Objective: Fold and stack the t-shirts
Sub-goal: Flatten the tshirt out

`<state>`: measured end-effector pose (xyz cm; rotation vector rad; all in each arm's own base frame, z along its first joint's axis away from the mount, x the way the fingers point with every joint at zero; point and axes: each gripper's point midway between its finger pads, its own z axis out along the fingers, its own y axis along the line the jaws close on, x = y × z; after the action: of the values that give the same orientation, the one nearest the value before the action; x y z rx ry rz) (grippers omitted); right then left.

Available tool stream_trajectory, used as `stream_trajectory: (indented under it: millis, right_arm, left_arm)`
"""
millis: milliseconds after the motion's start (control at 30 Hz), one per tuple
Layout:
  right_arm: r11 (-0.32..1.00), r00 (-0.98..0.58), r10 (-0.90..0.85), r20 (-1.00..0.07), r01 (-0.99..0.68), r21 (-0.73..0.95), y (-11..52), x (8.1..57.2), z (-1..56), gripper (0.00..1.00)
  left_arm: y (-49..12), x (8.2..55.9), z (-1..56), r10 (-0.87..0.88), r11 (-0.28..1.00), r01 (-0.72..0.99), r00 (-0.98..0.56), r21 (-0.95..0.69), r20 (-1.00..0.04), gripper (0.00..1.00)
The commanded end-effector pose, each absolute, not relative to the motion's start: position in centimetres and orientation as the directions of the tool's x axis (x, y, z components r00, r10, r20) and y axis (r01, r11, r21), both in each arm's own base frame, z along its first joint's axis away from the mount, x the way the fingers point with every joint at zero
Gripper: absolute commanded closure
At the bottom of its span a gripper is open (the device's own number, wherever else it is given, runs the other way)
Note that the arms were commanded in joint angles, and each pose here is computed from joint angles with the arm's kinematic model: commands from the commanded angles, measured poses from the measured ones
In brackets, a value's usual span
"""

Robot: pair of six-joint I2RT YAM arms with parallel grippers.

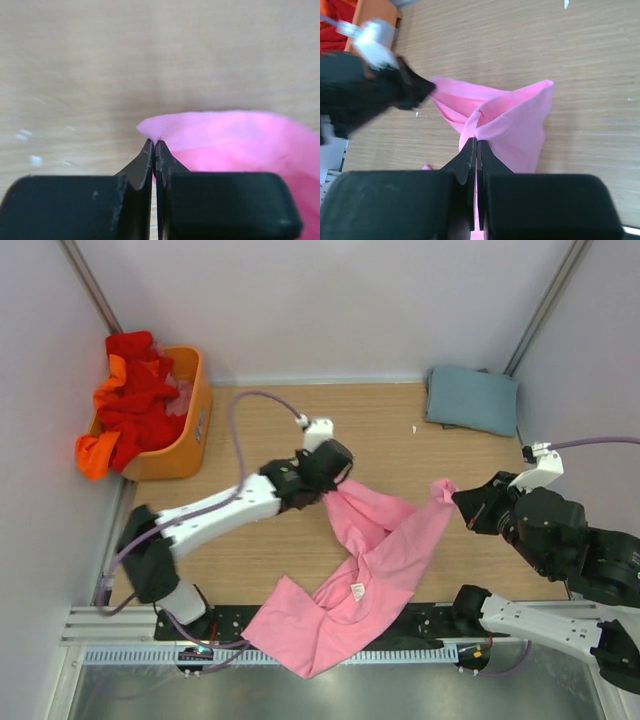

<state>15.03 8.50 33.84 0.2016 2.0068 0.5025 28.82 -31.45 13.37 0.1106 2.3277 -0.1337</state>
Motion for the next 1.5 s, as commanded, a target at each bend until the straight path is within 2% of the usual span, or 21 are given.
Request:
stream_trajectory:
  millis: [0,133,300,467,600,633,767,867,967,1100,1167,1200,1267,1300,1367,1400,1433,1467]
  right_arm:
    - [0.884,-0.376,0.341,-0.861,-0.183,0.43,9.6,16.0,38.3,0.99]
    - [0.905,-0.327,0.287,-0.9,-0.215,0.367,9.6,16.7,41.2,0.99]
    - [0.957,-0.201,0.238,-0.95,-0.12,0.265,6.1,17.6,45.4,0.99]
    - [0.935,-0.03,0.331,-0.943,-0.122,0.332,2.0,16.3,51.2,0.99]
    - [0.89,0.081,0.42,-0.904,-0.234,0.392,0.0,14.2,54.7,0.99]
    - [0.87,0.081,0.419,-0.904,-0.321,0.375,1.1,13.5,55.5,0.99]
    - [0.819,0.116,0.412,-0.904,-0.481,0.312,1.5,11.1,57.7,0.99]
    - [0.776,0.171,0.444,-0.879,-0.564,0.283,1.1,9.3,59.7,0.99]
    - [0.77,0.226,0.488,-0.843,-0.566,0.294,-0.6,8.4,61.8,0.99]
    - [0.869,0.283,0.397,-0.873,-0.422,0.259,-1.9,10.6,62.8,0.99]
    - [0.935,0.269,0.261,-0.927,-0.31,0.174,0.9,14.3,62.7,0.99]
    - [0.929,0.273,0.275,-0.922,-0.32,0.183,1.1,14.3,63.0,0.99]
    - [0.973,0.248,0.137,-0.959,-0.214,0.083,3.3,17.3,61.9,0.99]
    - [0.978,0.274,0.139,-0.952,-0.189,0.089,3.8,18.0,62.7,0.99]
    - [0.992,0.251,-0.031,-0.967,-0.113,-0.061,6.4,19.6,61.1,0.99]
    - [0.994,0.283,0.026,-0.959,-0.11,-0.006,7.1,19.6,62.3,0.99]
    - [0.991,0.284,-0.087,-0.955,-0.068,-0.111,8.2,20.2,61.6,0.99]
    - [0.988,0.291,-0.122,-0.949,-0.059,-0.145,9.7,20.8,61.4,0.99]
  left_arm:
    - [-24.9,29.6,26.2,-0.004,0.996,0.074,-0.47,-0.044,-0.883,1.0]
    - [-19.1,27.3,35.7,-0.034,0.995,0.081,-0.32,-0.063,-0.947,1.0]
    - [-13.9,24.2,43.3,-0.024,0.989,0.141,-0.171,-0.048,-0.985,1.0]
    - [-8.1,20.4,50.0,-0.076,0.98,0.183,0.001,-0.074,-0.997,1.0]
    - [-5.7,18.2,53.7,-0.101,0.968,0.241,0.091,-0.077,-0.991,1.0]
    - [-5.8,17.6,54.1,-0.088,0.958,0.282,0.099,-0.057,-0.991,1.0]
    - [-5.1,14.5,57.1,-0.127,0.903,0.428,0.193,-0.033,-0.973,1.0]
    - [-4.2,12.5,58.9,-0.176,0.873,0.487,0.259,-0.029,-0.95,1.0]
    - [-4.0,11.8,59.8,-0.177,0.864,0.504,0.293,-0.006,-0.94,1.0]
    - [-4.9,12.9,59.7,-0.141,0.876,0.482,0.291,0.018,-0.946,1.0]
    - [-6.1,14.6,59.3,-0.097,0.892,0.449,0.283,0.043,-0.954,1.0]
    - [-6.9,15.2,58.8,-0.068,0.892,0.447,0.273,0.064,-0.96,1.0]
    - [-8.5,17.2,57.8,-0.023,0.908,0.409,0.258,0.088,-0.966,1.0]
    - [-8.9,17.9,58.1,-0.01,0.915,0.389,0.28,0.104,-0.96,1.0]
    - [-10.7,20.7,55.7,0.076,0.935,0.32,0.236,0.151,-0.969,1.0]
    - [-11.2,21.7,55.9,0.098,0.943,0.287,0.254,0.172,-0.962,1.0]
    - [-11.9,23.0,54.3,0.139,0.949,0.248,0.223,0.194,-0.965,1.0]
    - [-12.4,23.9,53.8,0.159,0.95,0.232,0.216,0.209,-0.963,1.0]
